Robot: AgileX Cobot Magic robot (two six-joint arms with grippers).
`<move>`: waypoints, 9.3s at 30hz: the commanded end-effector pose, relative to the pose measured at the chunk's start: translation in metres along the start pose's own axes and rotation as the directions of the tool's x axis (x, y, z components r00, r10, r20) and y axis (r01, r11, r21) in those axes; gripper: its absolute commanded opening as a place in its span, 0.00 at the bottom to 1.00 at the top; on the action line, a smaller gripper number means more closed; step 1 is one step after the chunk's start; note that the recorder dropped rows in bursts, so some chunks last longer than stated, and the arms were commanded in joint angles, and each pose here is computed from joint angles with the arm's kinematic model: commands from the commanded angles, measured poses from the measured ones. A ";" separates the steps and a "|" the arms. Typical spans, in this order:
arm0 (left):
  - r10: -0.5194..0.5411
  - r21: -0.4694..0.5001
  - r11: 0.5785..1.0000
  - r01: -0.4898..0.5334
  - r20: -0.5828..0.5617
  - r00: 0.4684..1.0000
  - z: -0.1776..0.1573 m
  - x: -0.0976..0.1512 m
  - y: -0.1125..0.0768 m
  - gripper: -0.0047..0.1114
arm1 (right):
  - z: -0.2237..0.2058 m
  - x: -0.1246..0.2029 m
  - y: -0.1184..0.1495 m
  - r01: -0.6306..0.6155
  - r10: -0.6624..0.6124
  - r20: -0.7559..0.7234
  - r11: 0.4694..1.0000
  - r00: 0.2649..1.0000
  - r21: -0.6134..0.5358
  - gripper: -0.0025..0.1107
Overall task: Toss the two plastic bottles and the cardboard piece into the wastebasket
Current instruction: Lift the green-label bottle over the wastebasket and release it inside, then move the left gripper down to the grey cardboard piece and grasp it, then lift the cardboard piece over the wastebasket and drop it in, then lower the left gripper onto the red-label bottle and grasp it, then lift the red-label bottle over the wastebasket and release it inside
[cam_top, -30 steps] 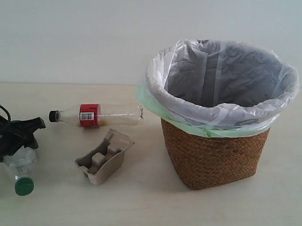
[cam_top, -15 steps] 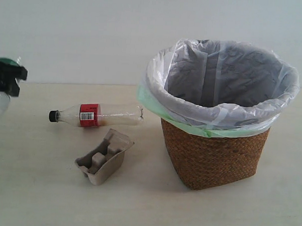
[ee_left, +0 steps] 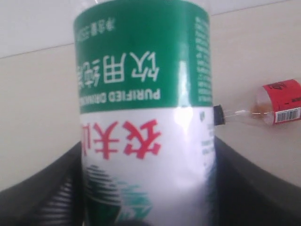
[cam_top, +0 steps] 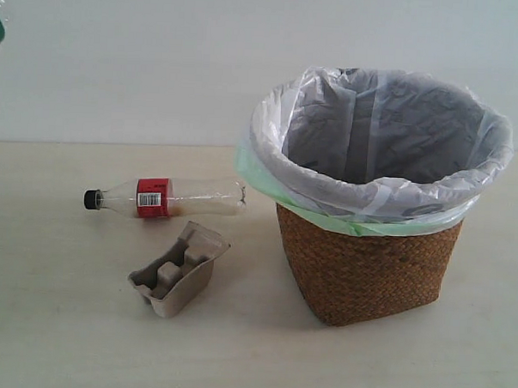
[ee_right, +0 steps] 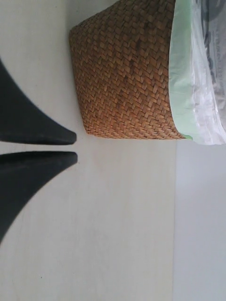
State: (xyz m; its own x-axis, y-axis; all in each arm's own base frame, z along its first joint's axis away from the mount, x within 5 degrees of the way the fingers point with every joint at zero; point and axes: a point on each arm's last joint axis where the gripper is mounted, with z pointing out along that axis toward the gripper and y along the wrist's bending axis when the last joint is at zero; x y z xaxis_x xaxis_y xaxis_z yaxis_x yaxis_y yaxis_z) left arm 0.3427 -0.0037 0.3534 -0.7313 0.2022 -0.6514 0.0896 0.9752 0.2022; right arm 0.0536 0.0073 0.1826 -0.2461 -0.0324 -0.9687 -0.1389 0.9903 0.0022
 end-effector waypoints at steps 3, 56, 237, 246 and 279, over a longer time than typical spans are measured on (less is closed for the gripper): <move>0.016 0.159 0.987 -0.018 0.013 1.000 0.025 -0.003 -0.050 0.07 | -0.001 -0.001 0.000 0.012 -0.012 0.016 1.000 1.000 0.001 0.04; 0.440 0.212 0.883 -0.419 -0.062 0.896 -0.030 -0.051 -0.166 0.64 | -0.001 -0.001 0.000 0.012 -0.012 0.016 1.000 1.000 0.001 0.04; 0.750 0.339 0.387 -0.857 0.424 0.507 0.215 0.030 -0.188 0.81 | -0.001 -0.001 0.000 0.012 -0.012 0.016 1.000 1.000 0.001 0.04; 0.755 0.358 0.396 -0.845 0.397 0.522 0.238 0.046 -0.193 0.81 | -0.001 -0.001 0.000 0.012 -0.012 0.016 1.000 1.000 0.001 0.04; 0.259 -0.321 0.924 -0.206 0.131 0.957 -0.018 -0.051 -0.043 0.07 | -0.001 -0.001 0.000 0.012 -0.012 0.016 1.000 1.000 0.001 0.04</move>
State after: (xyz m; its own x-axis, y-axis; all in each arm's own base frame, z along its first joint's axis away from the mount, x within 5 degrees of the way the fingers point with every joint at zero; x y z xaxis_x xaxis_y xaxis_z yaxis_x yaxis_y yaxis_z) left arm 0.3843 -0.0807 0.3601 -0.5486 0.5561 -0.6243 0.2400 0.8201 0.5195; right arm 0.0536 0.0073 0.1826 -0.2461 -0.0324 -0.9687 -0.1389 0.9903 0.0022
